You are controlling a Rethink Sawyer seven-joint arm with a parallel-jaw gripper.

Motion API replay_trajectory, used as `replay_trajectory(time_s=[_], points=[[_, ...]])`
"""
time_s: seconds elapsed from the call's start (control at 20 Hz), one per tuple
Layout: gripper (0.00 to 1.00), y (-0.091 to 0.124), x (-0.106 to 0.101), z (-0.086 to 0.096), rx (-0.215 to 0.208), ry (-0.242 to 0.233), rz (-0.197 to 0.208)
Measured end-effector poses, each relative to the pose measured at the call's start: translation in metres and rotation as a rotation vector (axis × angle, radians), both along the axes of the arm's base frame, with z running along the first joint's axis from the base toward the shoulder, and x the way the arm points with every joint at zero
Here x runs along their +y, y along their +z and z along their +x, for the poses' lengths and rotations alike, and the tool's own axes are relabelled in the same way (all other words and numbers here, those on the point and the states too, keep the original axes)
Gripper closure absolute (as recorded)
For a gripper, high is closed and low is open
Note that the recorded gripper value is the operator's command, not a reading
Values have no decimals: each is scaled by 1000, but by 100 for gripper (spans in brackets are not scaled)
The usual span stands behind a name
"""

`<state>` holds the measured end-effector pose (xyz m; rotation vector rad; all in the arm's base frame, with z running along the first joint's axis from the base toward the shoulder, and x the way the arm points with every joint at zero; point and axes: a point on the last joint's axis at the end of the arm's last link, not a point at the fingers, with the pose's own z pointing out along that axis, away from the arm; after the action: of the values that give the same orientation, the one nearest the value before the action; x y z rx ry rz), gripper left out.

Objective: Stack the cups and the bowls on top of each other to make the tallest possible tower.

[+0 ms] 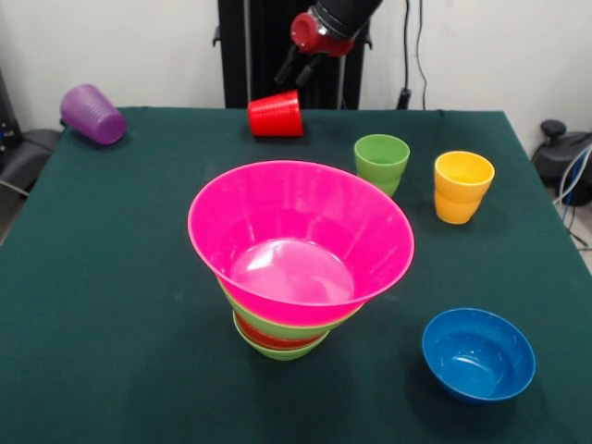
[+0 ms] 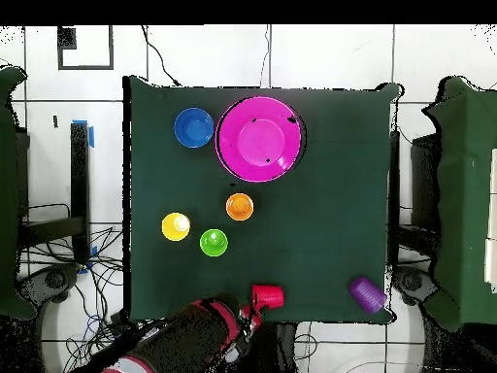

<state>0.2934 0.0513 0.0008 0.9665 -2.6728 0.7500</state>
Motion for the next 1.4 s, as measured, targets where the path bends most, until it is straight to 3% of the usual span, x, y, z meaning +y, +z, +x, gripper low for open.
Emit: replay_trajectory(time_s=[0.4,0.6,0.7,1.1,1.4], points=[[0,3,-27,17,-22,48,-104],[0,3,-34,20,-33,51,-113],[0,2,-35,21,-39,46,-106],[0,0,-53,37,-82,-87,-42],[0,-2,-52,56,-125,-185,53]])
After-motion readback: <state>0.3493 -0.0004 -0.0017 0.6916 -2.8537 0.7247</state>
